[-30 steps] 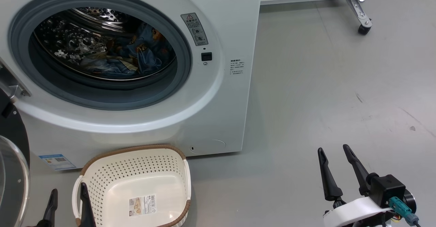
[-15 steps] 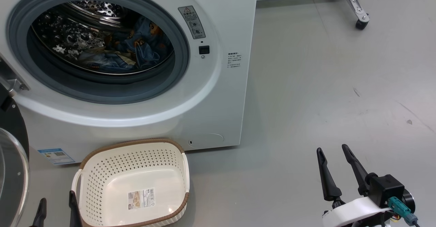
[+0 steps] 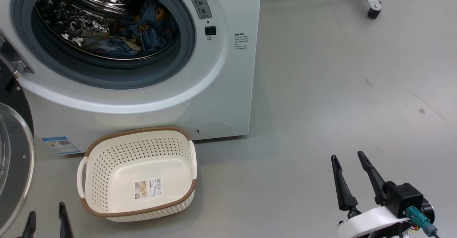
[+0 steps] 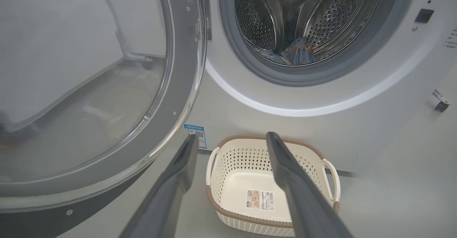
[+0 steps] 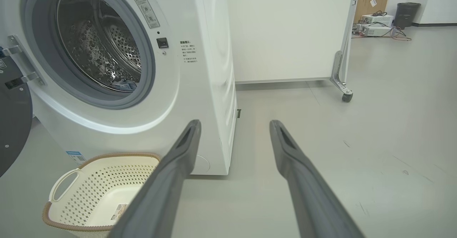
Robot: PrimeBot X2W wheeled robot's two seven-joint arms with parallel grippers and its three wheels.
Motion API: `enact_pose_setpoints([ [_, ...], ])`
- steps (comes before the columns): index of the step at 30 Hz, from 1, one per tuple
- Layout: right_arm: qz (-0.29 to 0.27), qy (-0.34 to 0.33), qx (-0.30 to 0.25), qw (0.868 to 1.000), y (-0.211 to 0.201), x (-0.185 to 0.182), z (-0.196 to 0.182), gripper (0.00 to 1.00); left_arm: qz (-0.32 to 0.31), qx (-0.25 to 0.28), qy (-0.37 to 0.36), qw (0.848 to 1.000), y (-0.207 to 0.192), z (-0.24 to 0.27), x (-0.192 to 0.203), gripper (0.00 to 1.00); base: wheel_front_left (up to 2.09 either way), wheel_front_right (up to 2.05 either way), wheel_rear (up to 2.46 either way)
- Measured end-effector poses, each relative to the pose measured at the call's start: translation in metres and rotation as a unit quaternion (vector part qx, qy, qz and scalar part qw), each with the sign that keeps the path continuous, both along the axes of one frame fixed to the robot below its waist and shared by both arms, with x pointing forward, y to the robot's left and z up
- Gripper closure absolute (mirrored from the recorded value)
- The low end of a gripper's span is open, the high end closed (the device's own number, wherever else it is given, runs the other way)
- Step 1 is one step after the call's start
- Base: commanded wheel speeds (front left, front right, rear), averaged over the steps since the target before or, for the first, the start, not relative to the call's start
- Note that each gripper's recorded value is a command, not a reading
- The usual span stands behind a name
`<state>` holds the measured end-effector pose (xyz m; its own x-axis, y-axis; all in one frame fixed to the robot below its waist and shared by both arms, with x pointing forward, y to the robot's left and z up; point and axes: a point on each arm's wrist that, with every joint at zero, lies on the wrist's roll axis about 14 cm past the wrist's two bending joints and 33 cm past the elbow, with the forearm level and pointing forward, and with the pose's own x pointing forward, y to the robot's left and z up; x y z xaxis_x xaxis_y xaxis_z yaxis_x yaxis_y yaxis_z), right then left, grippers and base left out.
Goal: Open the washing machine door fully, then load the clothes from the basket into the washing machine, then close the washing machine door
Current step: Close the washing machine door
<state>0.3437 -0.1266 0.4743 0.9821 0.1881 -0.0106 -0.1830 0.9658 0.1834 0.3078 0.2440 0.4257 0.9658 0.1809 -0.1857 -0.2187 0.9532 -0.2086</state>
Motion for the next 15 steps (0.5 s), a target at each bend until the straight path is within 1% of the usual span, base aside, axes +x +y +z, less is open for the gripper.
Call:
enact_pose_setpoints([
  [8, 0.000, 0.001, 0.000, 1.000, 0.0002, 0.0005, -0.0006, 0.00, 0.007, -0.003, 0.000, 1.000, 0.0069, -0.0020, 0.0050, 0.00, -0.82, 0.82, 0.00],
  [15, 0.001, 0.000, 0.000, 1.000, 0.0007, 0.0003, -0.0002, 0.00, 0.012, -0.001, -0.002, 1.000, 0.0112, -0.0013, 0.0070, 0.00, -0.51, 0.51, 0.00],
])
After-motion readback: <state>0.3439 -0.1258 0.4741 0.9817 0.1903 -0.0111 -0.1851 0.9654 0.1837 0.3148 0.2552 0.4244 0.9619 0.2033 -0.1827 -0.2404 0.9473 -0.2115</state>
